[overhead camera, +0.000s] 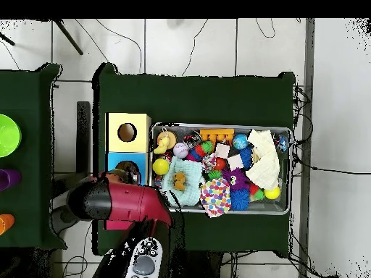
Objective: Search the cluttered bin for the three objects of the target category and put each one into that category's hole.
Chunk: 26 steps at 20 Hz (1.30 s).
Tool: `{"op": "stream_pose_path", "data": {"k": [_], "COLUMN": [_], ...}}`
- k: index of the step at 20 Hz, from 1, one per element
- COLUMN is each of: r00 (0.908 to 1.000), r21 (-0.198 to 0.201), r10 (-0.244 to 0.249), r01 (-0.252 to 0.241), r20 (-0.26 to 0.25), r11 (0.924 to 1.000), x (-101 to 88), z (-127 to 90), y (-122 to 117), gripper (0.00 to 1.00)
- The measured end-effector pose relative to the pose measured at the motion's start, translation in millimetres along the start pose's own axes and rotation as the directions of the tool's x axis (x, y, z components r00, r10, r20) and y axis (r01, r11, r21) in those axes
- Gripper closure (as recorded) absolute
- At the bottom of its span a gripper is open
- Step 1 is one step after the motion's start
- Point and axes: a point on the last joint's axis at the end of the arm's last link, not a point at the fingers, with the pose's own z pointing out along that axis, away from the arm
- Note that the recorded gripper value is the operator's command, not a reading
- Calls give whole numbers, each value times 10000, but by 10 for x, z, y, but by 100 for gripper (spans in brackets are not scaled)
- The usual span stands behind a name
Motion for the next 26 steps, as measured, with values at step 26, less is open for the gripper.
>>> {"op": "stream_pose_path", "data": {"k": [26], "r00": [9999], "r21": [-208], "r10": [66], "r01": [-68], "r20": [-104], "r11": [9998], "x": [-74], "z": [-390], "y": [0], "gripper": [0]}}
